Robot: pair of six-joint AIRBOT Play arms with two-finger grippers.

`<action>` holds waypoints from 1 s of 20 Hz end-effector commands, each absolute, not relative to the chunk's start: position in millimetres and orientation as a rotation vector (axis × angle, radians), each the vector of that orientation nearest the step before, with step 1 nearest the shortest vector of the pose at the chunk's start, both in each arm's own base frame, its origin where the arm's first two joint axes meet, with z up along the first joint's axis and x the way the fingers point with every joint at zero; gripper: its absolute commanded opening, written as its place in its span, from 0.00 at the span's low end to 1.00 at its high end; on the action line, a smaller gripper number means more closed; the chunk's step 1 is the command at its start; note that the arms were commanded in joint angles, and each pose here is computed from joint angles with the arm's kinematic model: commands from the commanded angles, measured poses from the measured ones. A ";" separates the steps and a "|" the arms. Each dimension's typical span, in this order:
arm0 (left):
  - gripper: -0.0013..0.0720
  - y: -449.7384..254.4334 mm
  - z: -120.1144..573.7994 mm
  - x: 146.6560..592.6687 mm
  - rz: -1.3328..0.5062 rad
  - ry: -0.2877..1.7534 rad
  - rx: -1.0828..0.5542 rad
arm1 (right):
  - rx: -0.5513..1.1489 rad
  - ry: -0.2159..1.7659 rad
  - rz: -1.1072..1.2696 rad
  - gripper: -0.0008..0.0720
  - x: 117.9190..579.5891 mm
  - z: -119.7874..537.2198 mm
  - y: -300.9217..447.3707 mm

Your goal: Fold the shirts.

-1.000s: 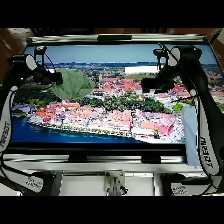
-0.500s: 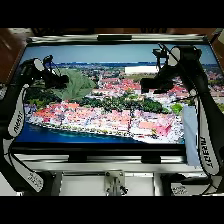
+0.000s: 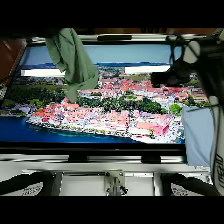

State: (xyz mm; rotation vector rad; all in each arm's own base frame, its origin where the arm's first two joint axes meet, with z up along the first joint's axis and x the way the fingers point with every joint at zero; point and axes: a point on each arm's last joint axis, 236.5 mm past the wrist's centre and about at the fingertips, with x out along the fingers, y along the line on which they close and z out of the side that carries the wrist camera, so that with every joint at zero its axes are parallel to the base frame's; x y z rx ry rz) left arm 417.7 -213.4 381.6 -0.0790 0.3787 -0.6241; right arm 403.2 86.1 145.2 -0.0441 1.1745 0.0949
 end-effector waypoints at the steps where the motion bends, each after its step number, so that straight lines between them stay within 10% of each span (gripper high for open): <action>1: 0.06 -216.8 444.1 315.1 -0.690 0.240 -0.070 | -0.063 0.963 0.025 0.87 374.0 224.4 55.0; 12: 0.10 -323.1 81.1 280.8 -0.720 1.079 -0.044 | 0.028 1.000 0.095 0.87 288.6 245.7 60.2; 14: 0.85 -303.2 64.0 277.3 -0.676 1.164 -0.015 | 0.041 1.090 0.142 0.87 286.2 211.0 74.3; 15: 1.00 -284.2 67.8 282.2 -0.638 1.184 0.017 | 0.037 1.130 0.161 0.87 285.7 192.5 79.2; 20: 1.00 -140.9 119.0 319.7 -0.343 1.211 0.115 | -0.082 1.313 0.031 0.87 273.4 111.7 44.7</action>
